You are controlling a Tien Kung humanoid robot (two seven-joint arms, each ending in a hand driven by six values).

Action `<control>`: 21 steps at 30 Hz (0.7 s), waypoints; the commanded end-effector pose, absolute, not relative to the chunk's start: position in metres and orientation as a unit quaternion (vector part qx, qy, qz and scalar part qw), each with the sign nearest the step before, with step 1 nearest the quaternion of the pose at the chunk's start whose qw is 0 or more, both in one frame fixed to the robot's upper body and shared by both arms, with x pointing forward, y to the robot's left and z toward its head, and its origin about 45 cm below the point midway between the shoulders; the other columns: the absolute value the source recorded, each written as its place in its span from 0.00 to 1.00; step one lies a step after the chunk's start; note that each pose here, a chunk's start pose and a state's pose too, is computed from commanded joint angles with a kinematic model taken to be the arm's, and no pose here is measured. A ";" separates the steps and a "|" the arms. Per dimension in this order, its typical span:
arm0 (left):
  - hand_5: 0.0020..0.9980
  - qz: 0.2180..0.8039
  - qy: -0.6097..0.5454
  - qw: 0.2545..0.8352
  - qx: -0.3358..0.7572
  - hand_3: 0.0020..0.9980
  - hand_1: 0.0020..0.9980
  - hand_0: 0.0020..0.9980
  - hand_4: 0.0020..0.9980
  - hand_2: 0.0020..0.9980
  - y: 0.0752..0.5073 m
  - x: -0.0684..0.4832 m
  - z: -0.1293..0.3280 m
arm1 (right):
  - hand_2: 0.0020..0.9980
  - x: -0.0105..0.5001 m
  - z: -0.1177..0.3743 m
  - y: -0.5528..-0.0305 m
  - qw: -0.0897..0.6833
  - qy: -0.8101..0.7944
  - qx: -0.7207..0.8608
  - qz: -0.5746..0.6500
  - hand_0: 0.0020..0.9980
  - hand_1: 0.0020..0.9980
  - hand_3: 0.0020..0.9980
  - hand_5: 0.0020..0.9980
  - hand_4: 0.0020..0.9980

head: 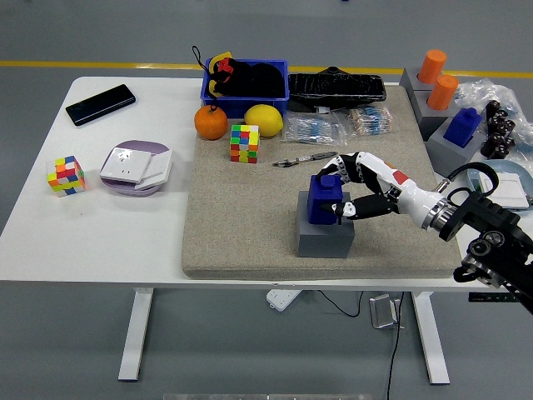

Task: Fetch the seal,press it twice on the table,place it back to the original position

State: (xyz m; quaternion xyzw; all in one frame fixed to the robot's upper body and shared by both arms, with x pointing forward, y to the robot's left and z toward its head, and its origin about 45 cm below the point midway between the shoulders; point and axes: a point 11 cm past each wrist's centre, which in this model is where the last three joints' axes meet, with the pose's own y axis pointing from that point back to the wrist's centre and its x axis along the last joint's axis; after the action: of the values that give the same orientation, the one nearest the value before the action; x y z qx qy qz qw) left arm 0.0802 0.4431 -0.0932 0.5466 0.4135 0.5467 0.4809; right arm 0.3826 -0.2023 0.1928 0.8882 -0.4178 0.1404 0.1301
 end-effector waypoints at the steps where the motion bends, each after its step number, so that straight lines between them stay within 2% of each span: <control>1: 0.30 0.547 0.414 0.481 0.547 0.75 0.70 0.75 0.69 0.69 0.443 0.080 -0.093 | 0.45 0.383 0.193 -0.203 0.130 -0.418 0.888 0.141 0.57 0.43 0.51 0.00 0.70; 21: 0.30 0.547 0.414 0.482 0.545 0.75 0.70 0.75 0.69 0.69 0.442 0.081 -0.094 | 0.45 0.381 0.199 -0.206 0.138 -0.410 0.888 0.154 0.56 0.43 0.51 0.00 0.70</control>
State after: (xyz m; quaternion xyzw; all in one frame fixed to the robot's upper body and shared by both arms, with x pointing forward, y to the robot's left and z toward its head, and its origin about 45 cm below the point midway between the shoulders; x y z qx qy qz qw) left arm 0.0805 0.4421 -0.0936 0.5453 0.4139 0.5471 0.4817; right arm 0.3815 -0.2056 0.1988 0.8882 -0.4105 0.1536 0.1381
